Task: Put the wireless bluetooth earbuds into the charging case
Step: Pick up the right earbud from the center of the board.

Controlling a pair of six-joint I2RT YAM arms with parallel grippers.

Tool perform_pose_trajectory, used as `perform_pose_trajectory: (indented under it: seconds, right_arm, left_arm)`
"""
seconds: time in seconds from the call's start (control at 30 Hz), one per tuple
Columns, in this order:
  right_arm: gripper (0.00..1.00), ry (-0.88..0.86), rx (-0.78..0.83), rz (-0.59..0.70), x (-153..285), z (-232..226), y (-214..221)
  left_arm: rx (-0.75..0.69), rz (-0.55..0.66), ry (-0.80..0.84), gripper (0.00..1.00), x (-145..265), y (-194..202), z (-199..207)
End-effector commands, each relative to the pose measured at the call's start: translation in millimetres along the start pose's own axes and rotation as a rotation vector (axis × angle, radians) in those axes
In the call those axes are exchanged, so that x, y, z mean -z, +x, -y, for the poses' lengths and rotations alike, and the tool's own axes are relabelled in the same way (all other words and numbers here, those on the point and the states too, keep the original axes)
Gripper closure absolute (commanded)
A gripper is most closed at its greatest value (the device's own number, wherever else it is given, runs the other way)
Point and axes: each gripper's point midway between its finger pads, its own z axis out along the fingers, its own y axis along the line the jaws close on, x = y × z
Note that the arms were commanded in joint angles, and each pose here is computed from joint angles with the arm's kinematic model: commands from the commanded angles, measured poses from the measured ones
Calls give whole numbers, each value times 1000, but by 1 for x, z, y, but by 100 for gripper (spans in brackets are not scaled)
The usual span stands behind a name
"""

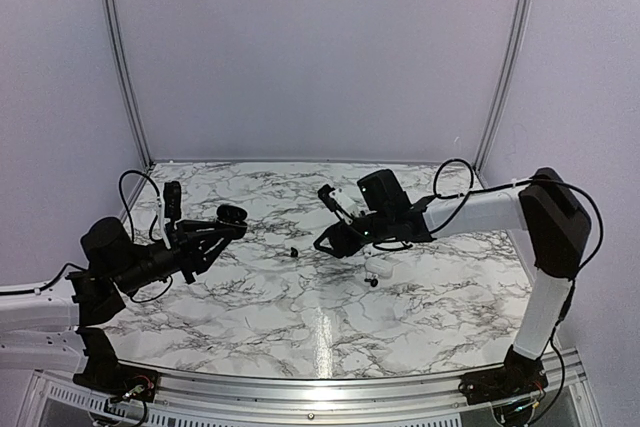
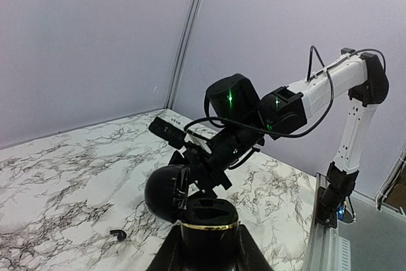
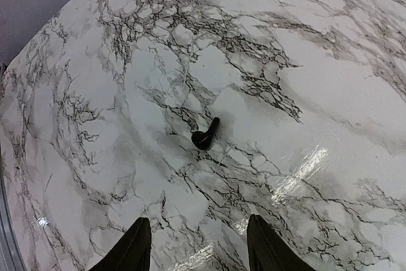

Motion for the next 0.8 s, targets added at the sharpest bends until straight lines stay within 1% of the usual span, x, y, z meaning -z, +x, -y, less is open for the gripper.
perform_pose_trajectory:
  seconds: [0.0,0.27,0.5,0.77]
  right_arm:
    - [49,-3,-15,37,-26,-1,-12]
    - [51,34,12,-5,-62,-4,-4]
    - [52,21,18,-40,-87,-8,7]
    - [55,50,15,-58,-101,-5,17]
  left_arm:
    - [-10,74,-14,97,5,-17,-2]
    - [-16,78,-26,97,7,-16,-4]
    - [-28,73,-26,97,7,-15,-5]
    - [-26,80,-29,97,11,-13,-5]
